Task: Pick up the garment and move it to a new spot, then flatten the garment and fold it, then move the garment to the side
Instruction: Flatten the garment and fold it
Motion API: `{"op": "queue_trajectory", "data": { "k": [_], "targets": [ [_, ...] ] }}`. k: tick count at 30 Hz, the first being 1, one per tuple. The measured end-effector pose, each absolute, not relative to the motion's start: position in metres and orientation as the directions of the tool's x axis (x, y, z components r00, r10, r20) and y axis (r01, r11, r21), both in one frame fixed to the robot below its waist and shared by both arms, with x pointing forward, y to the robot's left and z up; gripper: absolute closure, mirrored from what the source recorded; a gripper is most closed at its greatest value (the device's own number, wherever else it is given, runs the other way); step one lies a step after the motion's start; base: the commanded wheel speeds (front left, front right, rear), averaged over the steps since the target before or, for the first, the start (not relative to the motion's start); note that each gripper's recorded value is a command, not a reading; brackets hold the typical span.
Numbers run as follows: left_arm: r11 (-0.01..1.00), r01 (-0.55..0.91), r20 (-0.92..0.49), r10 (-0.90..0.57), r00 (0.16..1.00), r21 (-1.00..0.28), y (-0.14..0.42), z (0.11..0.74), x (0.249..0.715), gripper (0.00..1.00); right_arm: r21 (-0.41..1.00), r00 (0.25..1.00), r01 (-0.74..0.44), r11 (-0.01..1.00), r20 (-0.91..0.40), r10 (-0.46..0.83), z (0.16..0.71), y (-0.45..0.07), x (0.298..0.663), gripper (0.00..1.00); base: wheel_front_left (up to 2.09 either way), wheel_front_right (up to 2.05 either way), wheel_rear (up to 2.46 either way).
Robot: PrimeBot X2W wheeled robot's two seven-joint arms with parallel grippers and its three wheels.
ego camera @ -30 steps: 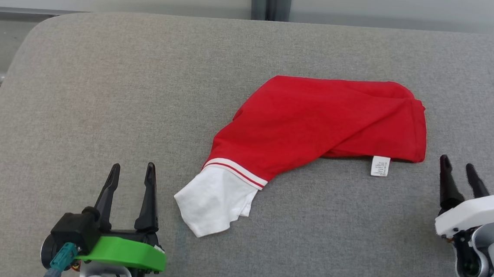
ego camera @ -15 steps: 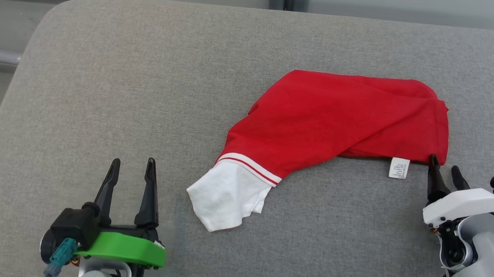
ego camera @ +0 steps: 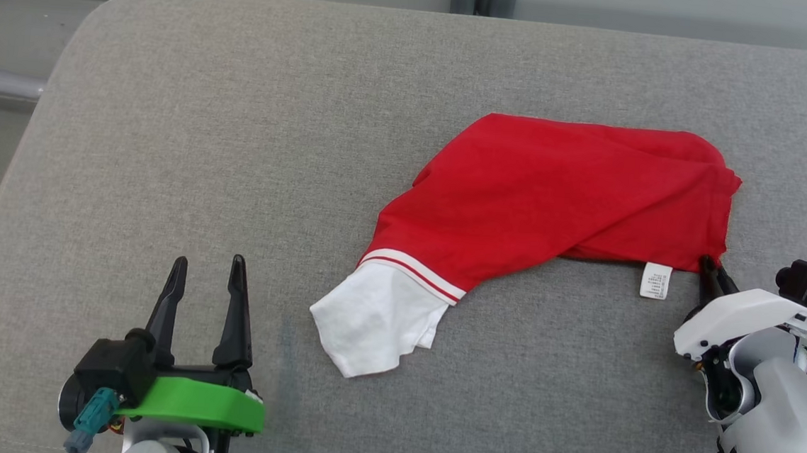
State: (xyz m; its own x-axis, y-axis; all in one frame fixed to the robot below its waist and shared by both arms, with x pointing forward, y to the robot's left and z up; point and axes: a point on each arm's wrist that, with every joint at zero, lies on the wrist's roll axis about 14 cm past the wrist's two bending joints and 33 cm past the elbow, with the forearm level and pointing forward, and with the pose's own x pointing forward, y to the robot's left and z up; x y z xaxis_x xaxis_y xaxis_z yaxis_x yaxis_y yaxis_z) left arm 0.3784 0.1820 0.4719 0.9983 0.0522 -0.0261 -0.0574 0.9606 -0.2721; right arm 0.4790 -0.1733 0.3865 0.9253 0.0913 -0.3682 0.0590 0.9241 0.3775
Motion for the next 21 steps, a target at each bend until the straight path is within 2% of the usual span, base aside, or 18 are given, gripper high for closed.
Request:
{"op": "queue_trajectory", "data": {
  "k": [9,21],
  "targets": [
    [0.961,-0.022,-0.012,0.02,1.0,-0.276,0.171,0.475,0.386,0.0,0.371,0.954,0.081,0.925,-0.297,0.035,0.407,-0.206,0.467,1.0,0.0,0.0,0.0],
    [0.956,0.066,-0.01,-0.072,0.997,-0.285,0.143,0.472,0.399,0.0,0.323,0.93,0.216,0.921,-0.355,-0.094,0.41,-0.28,0.412,1.0,0.0,0.0,0.0]
  ]
}}
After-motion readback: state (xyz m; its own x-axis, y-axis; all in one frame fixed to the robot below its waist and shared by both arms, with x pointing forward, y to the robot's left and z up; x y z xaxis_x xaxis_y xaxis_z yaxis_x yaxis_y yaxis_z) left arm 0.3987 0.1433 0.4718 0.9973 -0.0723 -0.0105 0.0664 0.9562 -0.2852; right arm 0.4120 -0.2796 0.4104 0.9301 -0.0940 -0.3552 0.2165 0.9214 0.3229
